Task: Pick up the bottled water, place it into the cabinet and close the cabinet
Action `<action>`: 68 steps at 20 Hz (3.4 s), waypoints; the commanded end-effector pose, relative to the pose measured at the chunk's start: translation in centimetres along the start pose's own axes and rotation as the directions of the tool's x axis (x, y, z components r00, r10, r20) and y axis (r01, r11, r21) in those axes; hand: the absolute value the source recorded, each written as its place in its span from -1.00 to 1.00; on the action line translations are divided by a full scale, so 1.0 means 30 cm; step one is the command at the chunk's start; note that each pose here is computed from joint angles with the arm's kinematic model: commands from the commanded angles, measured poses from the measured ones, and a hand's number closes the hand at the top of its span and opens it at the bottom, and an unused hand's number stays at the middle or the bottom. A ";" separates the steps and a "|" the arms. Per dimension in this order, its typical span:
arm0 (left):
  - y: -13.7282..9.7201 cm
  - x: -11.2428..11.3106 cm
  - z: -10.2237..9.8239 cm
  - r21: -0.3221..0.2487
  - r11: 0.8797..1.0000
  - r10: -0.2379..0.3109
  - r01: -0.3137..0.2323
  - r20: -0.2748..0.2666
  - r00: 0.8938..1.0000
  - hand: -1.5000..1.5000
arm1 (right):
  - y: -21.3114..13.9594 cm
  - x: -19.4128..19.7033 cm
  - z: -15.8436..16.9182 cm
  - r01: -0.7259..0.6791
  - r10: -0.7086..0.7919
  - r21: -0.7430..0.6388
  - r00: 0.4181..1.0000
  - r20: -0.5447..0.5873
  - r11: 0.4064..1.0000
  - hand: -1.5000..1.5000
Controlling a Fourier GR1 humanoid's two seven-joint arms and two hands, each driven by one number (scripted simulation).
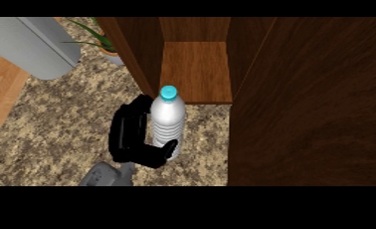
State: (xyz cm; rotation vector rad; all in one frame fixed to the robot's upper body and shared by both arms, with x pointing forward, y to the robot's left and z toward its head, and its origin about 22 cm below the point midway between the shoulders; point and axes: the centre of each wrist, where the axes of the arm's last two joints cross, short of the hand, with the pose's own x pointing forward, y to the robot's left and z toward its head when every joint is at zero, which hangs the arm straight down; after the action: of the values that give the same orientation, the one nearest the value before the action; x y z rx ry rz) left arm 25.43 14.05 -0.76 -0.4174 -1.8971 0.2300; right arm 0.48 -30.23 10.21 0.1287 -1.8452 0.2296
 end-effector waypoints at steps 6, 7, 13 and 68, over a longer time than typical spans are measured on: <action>-0.306 0.123 -0.056 -0.058 0.998 -0.032 0.031 -0.013 0.999 1.00 | 0.044 0.116 -0.053 0.016 -0.016 0.011 0.997 0.069 1.000 -1.00; -0.334 0.128 -0.090 -0.045 0.998 -0.033 0.031 -0.031 0.999 1.00 | 0.028 0.059 -0.046 0.026 -0.027 0.013 0.997 0.066 1.000 -1.00; -0.426 0.155 -0.192 -0.004 0.995 -0.099 0.099 -0.011 0.995 1.00 | 0.022 0.052 -0.056 0.007 -0.008 0.016 0.997 0.083 1.000 -1.00; -0.218 -0.047 -0.681 0.158 0.799 -0.571 0.580 -0.098 0.815 -1.00 | -0.075 0.022 -0.050 0.034 -0.040 0.073 0.996 0.079 0.997 -1.00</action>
State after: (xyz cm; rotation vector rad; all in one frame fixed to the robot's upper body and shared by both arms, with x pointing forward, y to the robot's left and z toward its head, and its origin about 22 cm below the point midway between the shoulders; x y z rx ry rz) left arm 43.52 6.88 7.09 0.3024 -1.8455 -0.0413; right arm 2.96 -32.20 10.29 0.1947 -1.8914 0.2559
